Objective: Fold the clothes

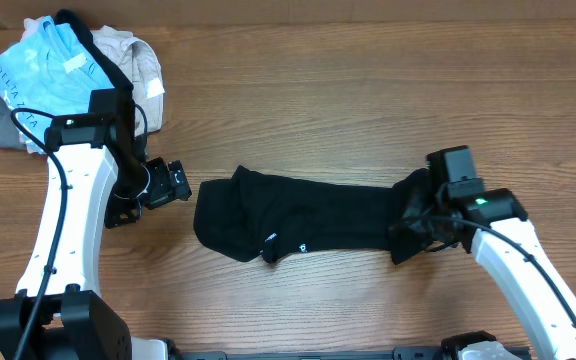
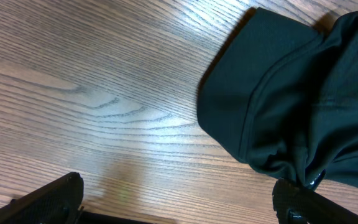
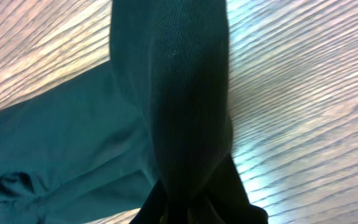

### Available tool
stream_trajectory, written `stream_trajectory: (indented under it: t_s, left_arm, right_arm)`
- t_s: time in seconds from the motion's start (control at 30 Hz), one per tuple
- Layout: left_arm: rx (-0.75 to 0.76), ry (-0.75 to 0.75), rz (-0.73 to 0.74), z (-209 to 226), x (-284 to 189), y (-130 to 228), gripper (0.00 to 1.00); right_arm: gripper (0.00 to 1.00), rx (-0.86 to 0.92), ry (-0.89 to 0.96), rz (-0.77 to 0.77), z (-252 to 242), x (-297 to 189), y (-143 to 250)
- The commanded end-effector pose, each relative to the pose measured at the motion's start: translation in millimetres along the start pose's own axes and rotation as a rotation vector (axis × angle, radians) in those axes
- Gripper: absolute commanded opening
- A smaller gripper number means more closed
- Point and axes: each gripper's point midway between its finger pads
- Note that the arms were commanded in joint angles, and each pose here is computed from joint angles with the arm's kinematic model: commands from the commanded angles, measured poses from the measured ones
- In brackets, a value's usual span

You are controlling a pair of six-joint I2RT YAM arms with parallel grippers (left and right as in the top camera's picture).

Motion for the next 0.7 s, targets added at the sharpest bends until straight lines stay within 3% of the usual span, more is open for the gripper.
stream_trajectory:
  t_s: [0.0, 0.43, 0.67]
  left_arm:
    - [0.023, 0.015, -0.009, -2.3, -3.3, 1.6, 1.00]
    - [0.022, 0.020, -0.004, -3.1, -2.8, 2.6, 1.00]
    - [0.021, 0.018, 0.003, -1.8, 5.9, 3.8, 1.00]
  right_arm:
    - [0.04, 0.011, 0.015, -0.063, 11.4, -4.1, -7.4]
    - [0.04, -0.115, 0.014, 0.028, 66.5, 48.2, 30.7]
    - [0.04, -0.160, 0.031, -0.013, 73.4, 47.9, 26.5]
Point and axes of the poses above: each gripper's point midway between its finger pads, its own x axis out along the fingers, its own z axis along the line the jaws close on, y = z × x, and after that the axes turned 4 degrees about -x, right-handed
